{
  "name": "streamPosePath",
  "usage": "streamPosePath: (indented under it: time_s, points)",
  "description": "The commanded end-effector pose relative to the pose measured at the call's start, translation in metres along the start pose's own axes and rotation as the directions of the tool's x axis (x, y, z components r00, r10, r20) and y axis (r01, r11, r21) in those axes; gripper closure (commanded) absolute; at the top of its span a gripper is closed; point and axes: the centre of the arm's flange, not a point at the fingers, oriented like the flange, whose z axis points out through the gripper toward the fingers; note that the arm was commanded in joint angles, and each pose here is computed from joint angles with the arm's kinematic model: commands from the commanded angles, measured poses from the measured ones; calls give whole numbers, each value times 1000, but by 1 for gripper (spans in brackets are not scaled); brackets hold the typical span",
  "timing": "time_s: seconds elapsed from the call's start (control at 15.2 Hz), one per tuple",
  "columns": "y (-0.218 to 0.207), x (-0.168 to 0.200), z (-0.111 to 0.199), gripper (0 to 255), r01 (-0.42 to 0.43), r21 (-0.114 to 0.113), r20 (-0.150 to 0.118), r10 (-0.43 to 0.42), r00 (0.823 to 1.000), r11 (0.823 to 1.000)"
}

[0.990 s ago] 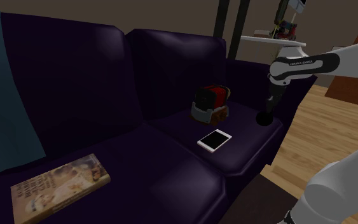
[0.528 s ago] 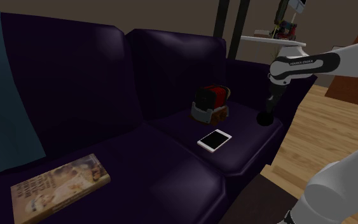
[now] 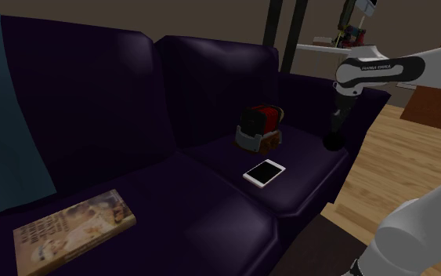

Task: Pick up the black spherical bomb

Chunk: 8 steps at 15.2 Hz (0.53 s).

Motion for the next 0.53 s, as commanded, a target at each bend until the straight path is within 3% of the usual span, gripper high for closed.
streamPosePath:
  time_s: [0.0,0.46]
  points:
    - [1,0,-13,255,0,0,0,0,1000,1000]
    - [4,0,-40,255,0,0,0,0,1000,1000]
